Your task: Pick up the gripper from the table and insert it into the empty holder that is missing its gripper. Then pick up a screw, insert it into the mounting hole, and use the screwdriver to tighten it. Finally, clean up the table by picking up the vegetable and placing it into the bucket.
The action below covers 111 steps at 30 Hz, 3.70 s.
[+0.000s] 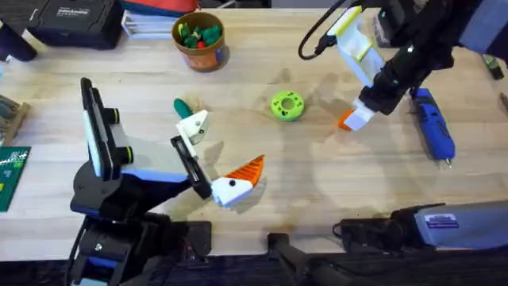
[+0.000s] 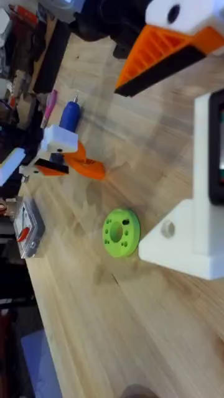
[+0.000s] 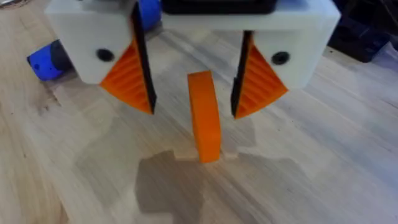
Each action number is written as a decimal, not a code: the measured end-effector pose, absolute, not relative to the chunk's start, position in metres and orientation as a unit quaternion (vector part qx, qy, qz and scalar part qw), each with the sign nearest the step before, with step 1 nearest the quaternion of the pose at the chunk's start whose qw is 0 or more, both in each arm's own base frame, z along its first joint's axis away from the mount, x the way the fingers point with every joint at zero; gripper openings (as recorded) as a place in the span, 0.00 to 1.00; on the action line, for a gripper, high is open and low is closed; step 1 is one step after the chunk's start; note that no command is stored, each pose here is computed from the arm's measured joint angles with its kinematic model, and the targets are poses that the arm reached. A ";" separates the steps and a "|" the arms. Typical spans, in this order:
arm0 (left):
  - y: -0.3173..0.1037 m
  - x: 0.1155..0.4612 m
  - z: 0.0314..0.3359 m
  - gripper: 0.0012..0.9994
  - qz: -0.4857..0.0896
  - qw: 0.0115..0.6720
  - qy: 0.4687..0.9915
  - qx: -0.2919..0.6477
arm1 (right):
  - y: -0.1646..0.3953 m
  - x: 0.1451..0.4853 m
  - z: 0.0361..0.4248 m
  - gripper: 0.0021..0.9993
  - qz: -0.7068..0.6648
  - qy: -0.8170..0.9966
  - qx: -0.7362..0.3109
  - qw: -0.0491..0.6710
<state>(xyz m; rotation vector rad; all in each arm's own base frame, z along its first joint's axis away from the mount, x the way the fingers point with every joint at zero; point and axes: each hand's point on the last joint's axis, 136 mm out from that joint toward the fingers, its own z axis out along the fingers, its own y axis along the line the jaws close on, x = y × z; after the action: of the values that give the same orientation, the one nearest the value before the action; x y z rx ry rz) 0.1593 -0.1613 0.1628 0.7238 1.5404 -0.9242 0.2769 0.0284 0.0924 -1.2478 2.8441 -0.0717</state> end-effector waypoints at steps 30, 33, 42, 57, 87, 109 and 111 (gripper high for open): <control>-0.161 0.159 0.163 0.99 -0.393 0.567 0.655 0.308 | 0.045 0.257 0.203 0.01 0.106 0.911 -0.299 0.264; -0.161 0.159 0.163 0.99 -0.393 0.567 0.655 0.308 | 0.064 0.263 0.208 0.01 0.206 0.890 -0.268 0.306; -0.161 0.159 0.163 0.99 -0.393 0.567 0.655 0.308 | 0.137 0.264 0.192 0.01 0.450 0.838 -0.204 0.230; -0.161 0.159 0.163 0.99 -0.393 0.567 0.655 0.308 | 0.246 0.249 0.163 0.01 0.660 0.737 -0.141 -0.032; -0.161 0.159 0.163 0.99 -0.394 0.566 0.656 0.307 | 0.291 0.238 0.167 0.01 0.663 0.728 -0.121 -0.130; -0.161 0.159 0.162 0.99 -0.399 0.562 0.660 0.300 | 0.323 0.238 0.159 0.01 0.676 0.700 -0.148 -0.178; -0.161 0.159 0.162 0.99 -0.400 0.561 0.659 0.300 | 0.327 0.235 0.161 0.01 0.674 0.700 -0.148 -0.186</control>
<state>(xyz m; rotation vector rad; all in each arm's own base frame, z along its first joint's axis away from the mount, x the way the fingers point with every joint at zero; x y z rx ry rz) 0.1593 -0.1613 0.1624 0.7071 1.5533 -0.9418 0.2348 0.3266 0.1607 -0.5301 2.5036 2.4093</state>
